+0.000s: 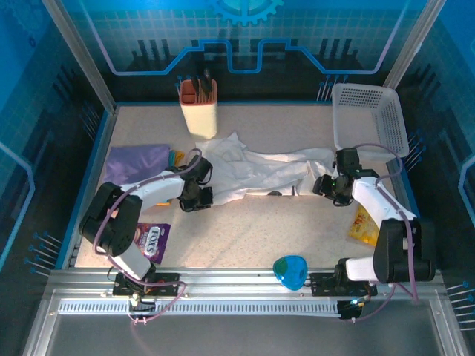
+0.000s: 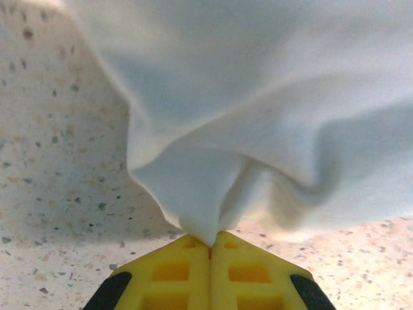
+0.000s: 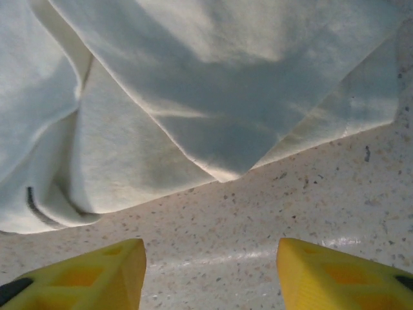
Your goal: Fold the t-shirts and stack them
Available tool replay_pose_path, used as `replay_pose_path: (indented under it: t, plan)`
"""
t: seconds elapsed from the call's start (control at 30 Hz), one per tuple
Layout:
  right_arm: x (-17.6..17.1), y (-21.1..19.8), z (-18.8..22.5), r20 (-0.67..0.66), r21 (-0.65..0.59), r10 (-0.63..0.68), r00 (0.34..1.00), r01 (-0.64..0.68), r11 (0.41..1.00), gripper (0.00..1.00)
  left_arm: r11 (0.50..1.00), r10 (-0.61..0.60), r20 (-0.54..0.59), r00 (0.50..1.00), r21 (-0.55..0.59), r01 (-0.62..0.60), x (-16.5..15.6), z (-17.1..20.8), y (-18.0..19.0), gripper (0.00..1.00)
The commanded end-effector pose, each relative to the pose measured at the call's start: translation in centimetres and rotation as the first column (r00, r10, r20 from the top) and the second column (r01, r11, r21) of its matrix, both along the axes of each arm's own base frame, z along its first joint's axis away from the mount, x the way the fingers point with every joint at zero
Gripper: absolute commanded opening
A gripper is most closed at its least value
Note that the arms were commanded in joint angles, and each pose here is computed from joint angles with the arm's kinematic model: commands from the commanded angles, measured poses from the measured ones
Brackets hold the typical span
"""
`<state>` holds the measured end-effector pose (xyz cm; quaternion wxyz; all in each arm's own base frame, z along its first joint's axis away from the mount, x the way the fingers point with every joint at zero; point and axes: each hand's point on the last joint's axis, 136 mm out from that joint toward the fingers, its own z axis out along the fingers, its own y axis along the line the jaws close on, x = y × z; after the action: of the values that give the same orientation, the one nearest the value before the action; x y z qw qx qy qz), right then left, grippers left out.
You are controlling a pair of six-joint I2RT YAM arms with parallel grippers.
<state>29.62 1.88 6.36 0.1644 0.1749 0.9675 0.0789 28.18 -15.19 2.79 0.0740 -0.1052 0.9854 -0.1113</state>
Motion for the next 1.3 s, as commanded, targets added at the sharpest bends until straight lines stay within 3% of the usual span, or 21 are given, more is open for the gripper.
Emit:
replay_pose_path:
  t: [0.0,0.27,0.37,0.5,0.7,0.73,0.8,0.87,1.03,1.27]
  plan:
    - [1.8,0.7,-0.2,0.012,-0.037,0.032,0.999,-0.031,0.999,0.51,0.998,-0.024,0.092,0.995,-0.054,0.03,1.2,3.7,-1.1,0.0]
    - [4.0,-0.4,-1.1,0.008,-0.206,0.032,0.999,-0.03,0.978,0.39,0.995,-0.032,0.15,0.988,-0.092,0.046,1.0,7.8,-1.2,0.0]
    - [4.3,-1.0,-0.9,0.006,-0.236,0.022,1.0,-0.02,0.972,0.26,0.995,-0.044,0.14,0.989,-0.083,0.056,0.6,8.2,-1.1,0.0]
    - [4.2,-1.4,0.1,0.027,-0.256,0.018,0.999,-0.01,0.967,0.0,0.99,-0.04,0.157,0.987,-0.126,0.06,0.0,9.8,-1.3,0.0]
    - [3.6,-1.6,2.4,0.097,-0.257,0.018,0.995,0.008,0.966,0.0,0.981,-0.036,0.218,0.975,-0.177,0.076,-0.8,13.7,-1.4,0.0]
    - [3.6,-1.3,2.5,0.103,-0.241,0.031,0.994,-0.005,0.97,0.07,0.981,-0.035,0.227,0.973,-0.179,0.077,-0.8,14.1,-1.4,0.0]
    - [3.5,-0.4,2.0,0.094,-0.206,0.058,0.994,-0.038,0.978,0.46,0.981,-0.037,0.23,0.973,-0.176,0.079,-0.9,14.5,-1.3,0.0]
    - [3.3,-0.4,0.8,0.061,-0.207,0.06,0.996,-0.046,0.977,0.53,0.979,-0.042,0.223,0.974,-0.185,0.084,-1.1,14.8,-1.4,0.0]
    - [3.0,-0.2,-2.2,-0.025,-0.195,0.055,0.998,-0.058,0.979,0.52,0.968,-0.043,0.247,0.968,-0.231,0.102,-1.3,16.6,-2.0,0.0]
    - [3.3,0.0,-3.2,-0.076,-0.177,0.049,0.996,-0.062,0.982,0.46,0.968,-0.045,0.275,0.96,-0.225,0.11,-1.6,18.2,-1.6,0.0]
